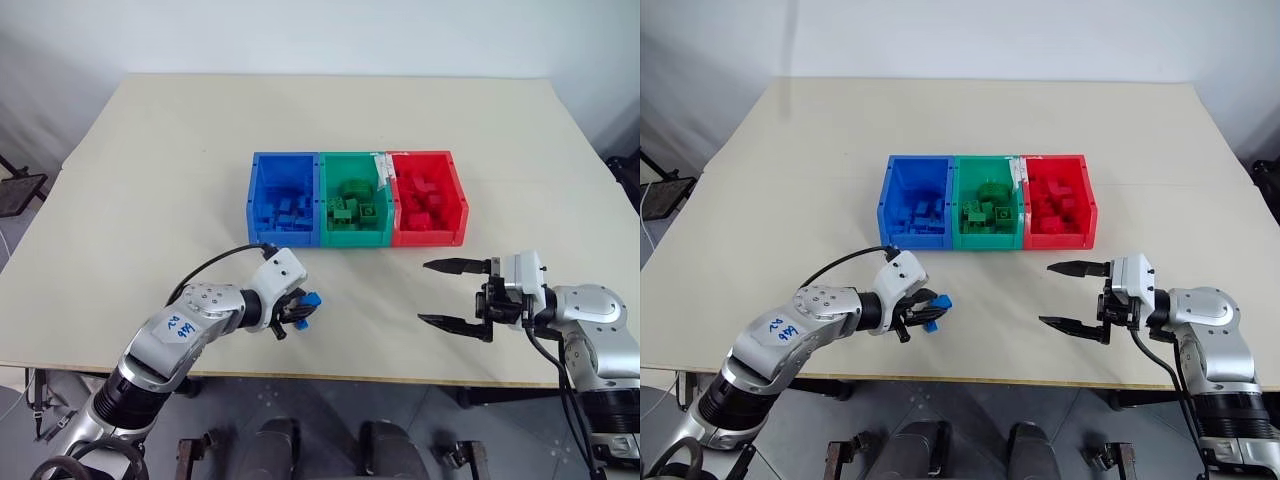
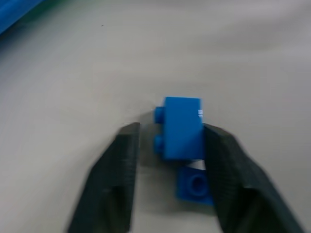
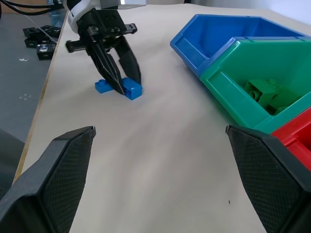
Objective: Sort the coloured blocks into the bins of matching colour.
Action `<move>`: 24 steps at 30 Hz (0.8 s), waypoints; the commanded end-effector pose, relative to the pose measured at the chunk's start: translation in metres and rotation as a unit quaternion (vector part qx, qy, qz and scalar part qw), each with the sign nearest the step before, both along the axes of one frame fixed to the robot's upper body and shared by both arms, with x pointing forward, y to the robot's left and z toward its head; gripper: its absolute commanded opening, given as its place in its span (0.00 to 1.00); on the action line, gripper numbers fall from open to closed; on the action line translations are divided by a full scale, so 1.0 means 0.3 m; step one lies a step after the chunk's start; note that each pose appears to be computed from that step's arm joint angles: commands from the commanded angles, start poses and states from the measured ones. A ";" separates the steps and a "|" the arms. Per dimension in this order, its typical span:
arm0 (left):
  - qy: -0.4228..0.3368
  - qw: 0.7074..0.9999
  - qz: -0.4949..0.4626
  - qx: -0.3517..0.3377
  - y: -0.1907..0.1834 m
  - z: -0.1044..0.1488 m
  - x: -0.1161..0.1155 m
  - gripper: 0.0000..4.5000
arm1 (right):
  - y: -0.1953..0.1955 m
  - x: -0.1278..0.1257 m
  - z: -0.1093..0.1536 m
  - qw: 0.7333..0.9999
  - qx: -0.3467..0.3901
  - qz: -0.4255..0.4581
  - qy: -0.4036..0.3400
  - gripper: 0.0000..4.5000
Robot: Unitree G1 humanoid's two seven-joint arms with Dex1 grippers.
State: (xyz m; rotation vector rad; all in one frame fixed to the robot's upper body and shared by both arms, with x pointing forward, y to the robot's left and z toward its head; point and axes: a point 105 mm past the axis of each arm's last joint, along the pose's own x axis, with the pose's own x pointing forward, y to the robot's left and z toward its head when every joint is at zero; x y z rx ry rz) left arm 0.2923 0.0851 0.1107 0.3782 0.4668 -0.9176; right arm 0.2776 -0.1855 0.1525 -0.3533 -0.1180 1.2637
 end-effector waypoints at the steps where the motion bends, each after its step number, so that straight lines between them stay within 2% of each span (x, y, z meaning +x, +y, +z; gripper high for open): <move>1: -0.011 1.000 0.022 0.007 0.036 -0.006 0.017 0.20 | 0.012 -0.003 0.027 1.000 0.010 0.006 -0.019 1.00; 6: -0.070 0.993 0.036 -0.083 0.066 0.086 0.057 0.20 | 0.017 0.003 0.030 1.000 0.014 0.005 -0.024 1.00; 11: -0.122 0.979 0.013 -0.162 0.125 0.173 0.031 0.20 | 0.017 0.004 0.030 1.000 0.021 0.003 -0.023 1.00; 14: -0.163 0.967 0.026 -0.196 0.187 0.227 0.032 0.20 | 0.019 0.008 0.030 0.999 0.027 -0.001 -0.024 1.00; 18: -0.243 0.936 0.059 -0.247 0.231 0.345 0.067 0.20 | 0.021 0.011 0.035 0.999 0.035 -0.006 -0.028 1.00; 21: -0.279 0.919 0.091 -0.264 0.250 0.399 0.114 0.20 | 0.023 0.017 0.060 0.997 0.060 -0.023 -0.039 1.00; 24: -0.297 0.918 0.112 -0.238 0.250 0.407 0.169 0.20 | 0.028 0.015 0.084 0.995 0.084 -0.035 -0.049 1.00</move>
